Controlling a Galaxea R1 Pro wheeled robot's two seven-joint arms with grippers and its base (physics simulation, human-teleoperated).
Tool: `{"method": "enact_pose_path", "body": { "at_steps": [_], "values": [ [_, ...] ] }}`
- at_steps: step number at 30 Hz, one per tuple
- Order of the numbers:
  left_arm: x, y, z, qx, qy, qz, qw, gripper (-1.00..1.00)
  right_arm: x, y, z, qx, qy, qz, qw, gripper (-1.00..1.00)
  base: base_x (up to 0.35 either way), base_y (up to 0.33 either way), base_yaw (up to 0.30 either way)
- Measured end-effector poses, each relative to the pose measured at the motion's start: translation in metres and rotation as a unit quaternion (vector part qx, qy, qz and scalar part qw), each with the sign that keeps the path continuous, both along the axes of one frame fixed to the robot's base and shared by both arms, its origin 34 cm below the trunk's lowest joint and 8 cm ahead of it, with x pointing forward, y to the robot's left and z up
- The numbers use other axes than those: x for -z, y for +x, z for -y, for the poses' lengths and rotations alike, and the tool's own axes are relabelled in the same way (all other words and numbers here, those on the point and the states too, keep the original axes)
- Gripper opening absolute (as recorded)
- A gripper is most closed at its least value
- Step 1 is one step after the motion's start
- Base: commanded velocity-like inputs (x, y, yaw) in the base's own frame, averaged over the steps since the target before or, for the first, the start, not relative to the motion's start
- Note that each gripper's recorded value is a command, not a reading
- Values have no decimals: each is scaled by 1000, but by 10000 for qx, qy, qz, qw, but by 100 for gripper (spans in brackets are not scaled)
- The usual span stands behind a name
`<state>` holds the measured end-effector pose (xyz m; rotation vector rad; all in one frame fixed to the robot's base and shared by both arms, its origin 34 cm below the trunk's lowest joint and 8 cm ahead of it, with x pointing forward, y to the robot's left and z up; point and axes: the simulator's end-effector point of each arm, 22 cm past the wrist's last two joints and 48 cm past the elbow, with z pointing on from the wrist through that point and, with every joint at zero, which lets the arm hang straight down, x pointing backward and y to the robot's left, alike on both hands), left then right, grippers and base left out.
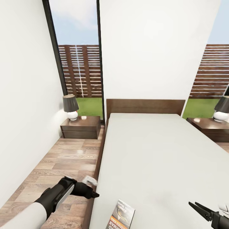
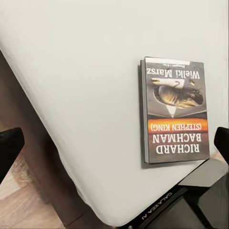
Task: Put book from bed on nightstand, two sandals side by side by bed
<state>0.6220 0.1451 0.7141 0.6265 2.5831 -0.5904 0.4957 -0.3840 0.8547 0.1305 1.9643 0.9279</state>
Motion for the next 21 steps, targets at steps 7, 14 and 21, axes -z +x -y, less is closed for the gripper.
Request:
{"method": "enact_pose_path", "body": {
  "at_steps": [7,14,21],
  "values": [
    [1,-3,16,32,-75,-31,10000,100,3,2,-6,-37,58,-29,10000,100,0,0,0],
    [-9,9,20,-9,-107,65,9999,100,3,3,-8,-51,84,-27,9999,100,0,0,0],
    [-8,18,21,-145,35,125,9998,100,4,4,-11,-68,85,-4,9999,100,0,0,0]
  ]
}}
